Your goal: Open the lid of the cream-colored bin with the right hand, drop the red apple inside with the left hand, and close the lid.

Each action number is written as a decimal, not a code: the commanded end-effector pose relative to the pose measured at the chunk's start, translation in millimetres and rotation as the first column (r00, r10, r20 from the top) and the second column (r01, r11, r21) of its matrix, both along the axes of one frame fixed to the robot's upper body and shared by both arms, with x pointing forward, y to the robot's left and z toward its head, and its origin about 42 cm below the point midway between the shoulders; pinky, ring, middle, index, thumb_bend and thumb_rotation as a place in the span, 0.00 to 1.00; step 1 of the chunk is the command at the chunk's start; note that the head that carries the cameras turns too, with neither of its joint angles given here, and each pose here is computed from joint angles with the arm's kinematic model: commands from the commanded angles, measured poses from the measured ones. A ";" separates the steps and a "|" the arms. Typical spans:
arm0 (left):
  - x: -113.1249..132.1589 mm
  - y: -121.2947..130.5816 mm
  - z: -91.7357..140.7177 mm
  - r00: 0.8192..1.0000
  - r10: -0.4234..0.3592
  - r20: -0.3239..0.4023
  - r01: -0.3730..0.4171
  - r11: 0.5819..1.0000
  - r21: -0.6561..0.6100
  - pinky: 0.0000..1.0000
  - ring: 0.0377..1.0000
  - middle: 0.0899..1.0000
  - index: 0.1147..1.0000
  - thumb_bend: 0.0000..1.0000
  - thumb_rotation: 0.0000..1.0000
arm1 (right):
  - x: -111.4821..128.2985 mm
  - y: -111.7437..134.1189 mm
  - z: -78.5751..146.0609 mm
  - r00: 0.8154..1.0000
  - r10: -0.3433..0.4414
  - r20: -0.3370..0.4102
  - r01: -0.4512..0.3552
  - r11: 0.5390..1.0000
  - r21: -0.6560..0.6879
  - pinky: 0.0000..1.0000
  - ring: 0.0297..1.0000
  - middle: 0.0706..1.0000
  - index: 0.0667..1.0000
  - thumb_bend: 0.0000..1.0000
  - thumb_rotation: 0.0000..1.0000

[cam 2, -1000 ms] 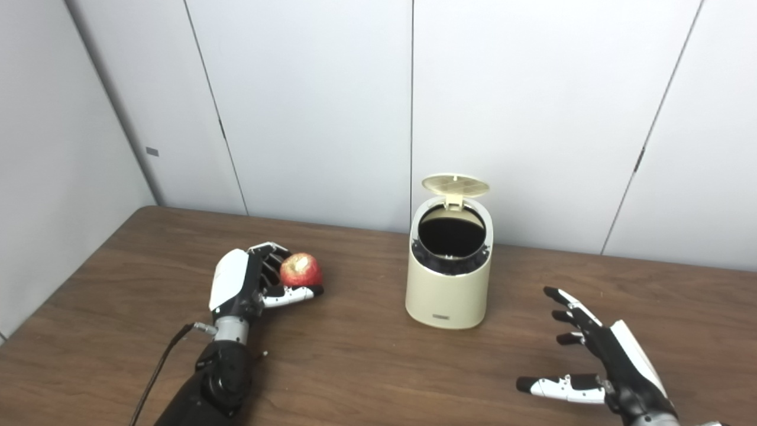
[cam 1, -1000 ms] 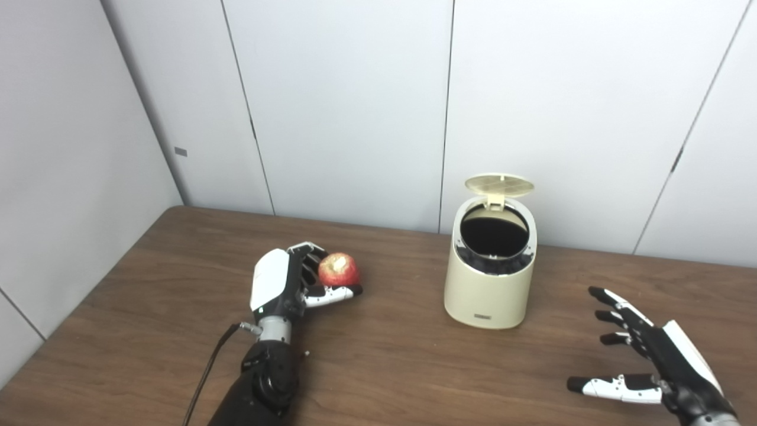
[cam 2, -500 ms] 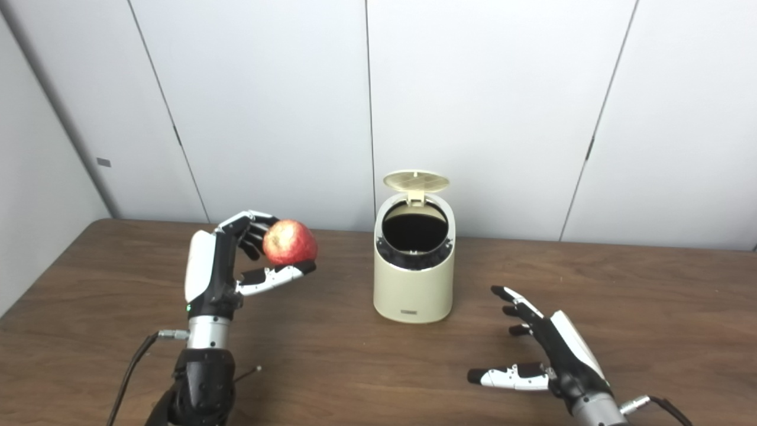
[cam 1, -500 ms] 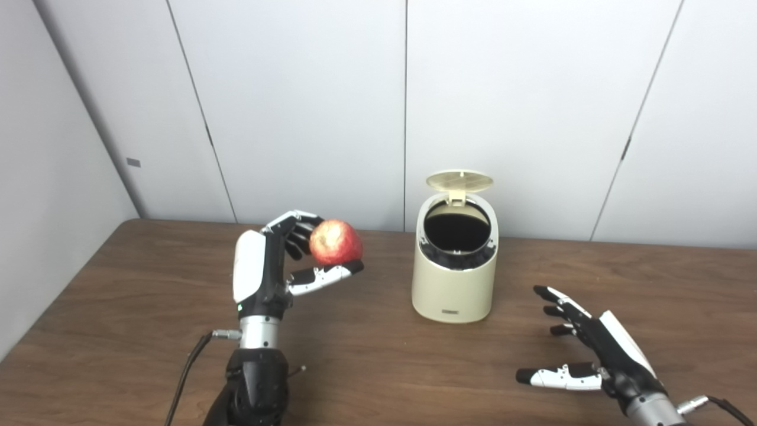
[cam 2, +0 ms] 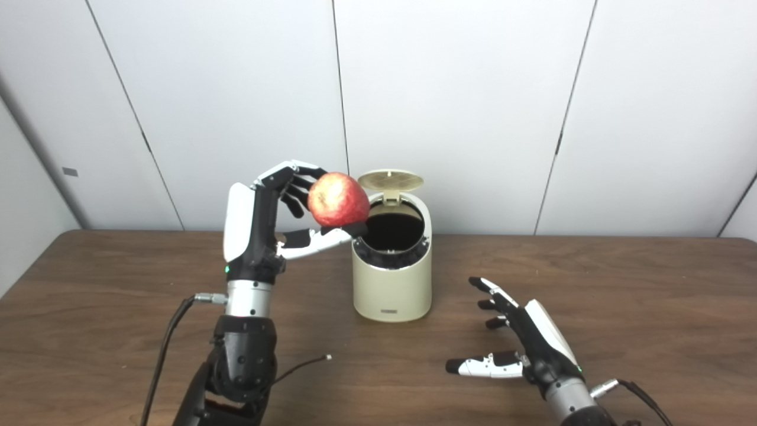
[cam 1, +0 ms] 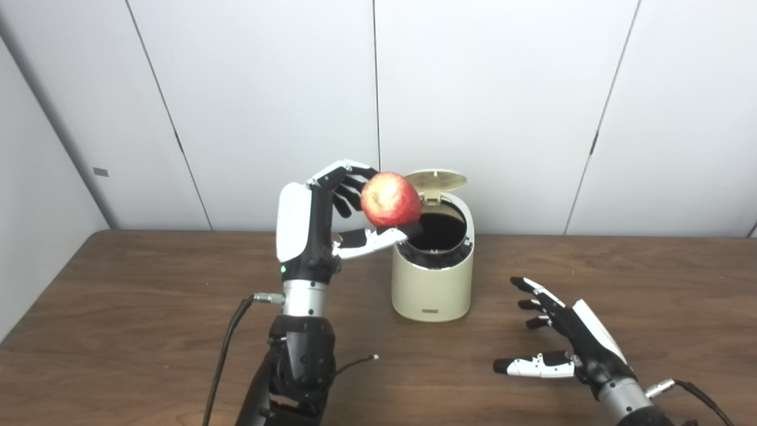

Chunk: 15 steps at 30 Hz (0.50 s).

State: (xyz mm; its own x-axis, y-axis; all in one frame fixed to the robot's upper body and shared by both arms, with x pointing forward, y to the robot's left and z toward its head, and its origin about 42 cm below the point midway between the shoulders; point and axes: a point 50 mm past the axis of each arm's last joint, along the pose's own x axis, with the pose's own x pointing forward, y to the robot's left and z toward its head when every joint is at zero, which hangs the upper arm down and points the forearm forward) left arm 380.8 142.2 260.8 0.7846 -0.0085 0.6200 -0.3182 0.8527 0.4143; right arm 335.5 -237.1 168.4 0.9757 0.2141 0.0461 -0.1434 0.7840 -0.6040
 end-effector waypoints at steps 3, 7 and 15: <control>10.6 -15.3 14.8 0.997 -0.030 0.070 0.031 1.000 -0.006 0.28 0.35 0.41 0.43 0.53 0.00 | 6.4 4.1 18.5 0.996 0.004 0.084 -0.004 1.000 0.003 0.69 0.83 0.92 0.89 0.77 0.21; 16.5 -25.2 10.2 0.997 -0.033 0.063 0.034 0.999 -0.011 0.27 0.34 0.40 0.44 0.52 0.00 | 6.6 4.6 19.0 0.996 0.001 0.086 0.000 1.000 -0.004 0.69 0.83 0.92 0.89 0.77 0.22; 28.1 -36.9 2.1 0.998 -0.049 0.040 0.050 0.999 -0.020 0.27 0.34 0.40 0.43 0.52 0.00 | 6.6 6.6 20.6 0.995 -0.003 0.097 0.004 1.000 -0.012 0.70 0.84 0.91 0.88 0.78 0.24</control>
